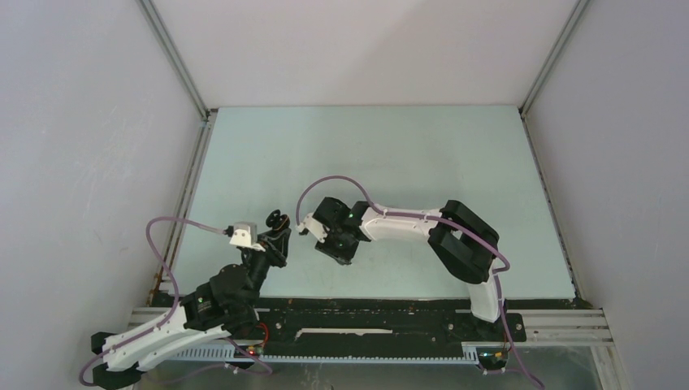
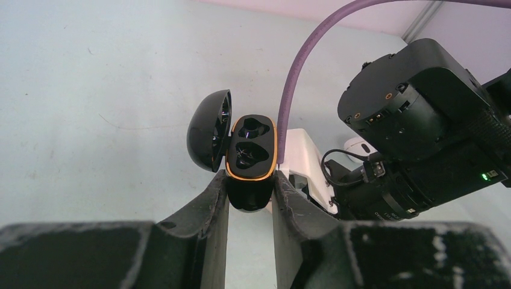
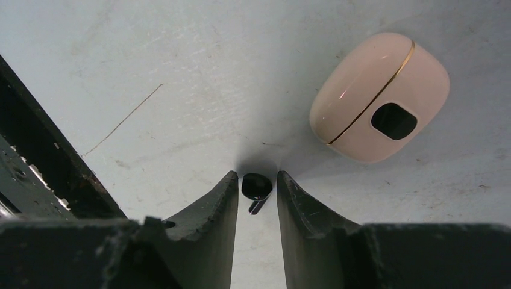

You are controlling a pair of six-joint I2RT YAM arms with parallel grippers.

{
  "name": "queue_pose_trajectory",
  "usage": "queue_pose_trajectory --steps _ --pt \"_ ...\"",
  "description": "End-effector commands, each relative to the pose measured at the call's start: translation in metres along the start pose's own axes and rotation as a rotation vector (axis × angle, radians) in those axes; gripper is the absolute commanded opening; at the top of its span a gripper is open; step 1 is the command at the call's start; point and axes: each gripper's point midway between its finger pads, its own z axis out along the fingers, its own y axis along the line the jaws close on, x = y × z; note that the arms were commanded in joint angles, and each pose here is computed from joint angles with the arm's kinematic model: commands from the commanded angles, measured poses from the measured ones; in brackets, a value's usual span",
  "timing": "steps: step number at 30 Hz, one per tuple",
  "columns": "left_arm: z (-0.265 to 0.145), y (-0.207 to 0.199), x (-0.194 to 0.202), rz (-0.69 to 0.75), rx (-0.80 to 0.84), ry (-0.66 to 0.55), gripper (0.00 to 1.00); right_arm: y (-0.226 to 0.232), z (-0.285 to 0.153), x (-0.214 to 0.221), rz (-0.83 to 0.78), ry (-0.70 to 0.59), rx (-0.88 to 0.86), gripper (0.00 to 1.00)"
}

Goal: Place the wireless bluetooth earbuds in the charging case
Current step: Pick up the right earbud from the center of the board.

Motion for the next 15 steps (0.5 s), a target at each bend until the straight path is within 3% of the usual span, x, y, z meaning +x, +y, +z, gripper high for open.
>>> queue_pose_trajectory --steps 1,7,15 --pt "-0.002 0.000 -0.019 -0.056 -0.005 -0.044 0.00 -0.003 0.012 0.030 -0.010 0.095 0.020 0.31" --pt "-0.002 -0.001 -0.018 -0.056 -0.003 -0.042 0.00 -0.004 -0.012 0.016 -0.033 0.038 0.038 0.15" --pt "0.005 -0.009 -0.011 -0.051 0.017 -0.046 0.00 -0.036 -0.120 -0.020 0.007 -0.241 0.083 0.00"
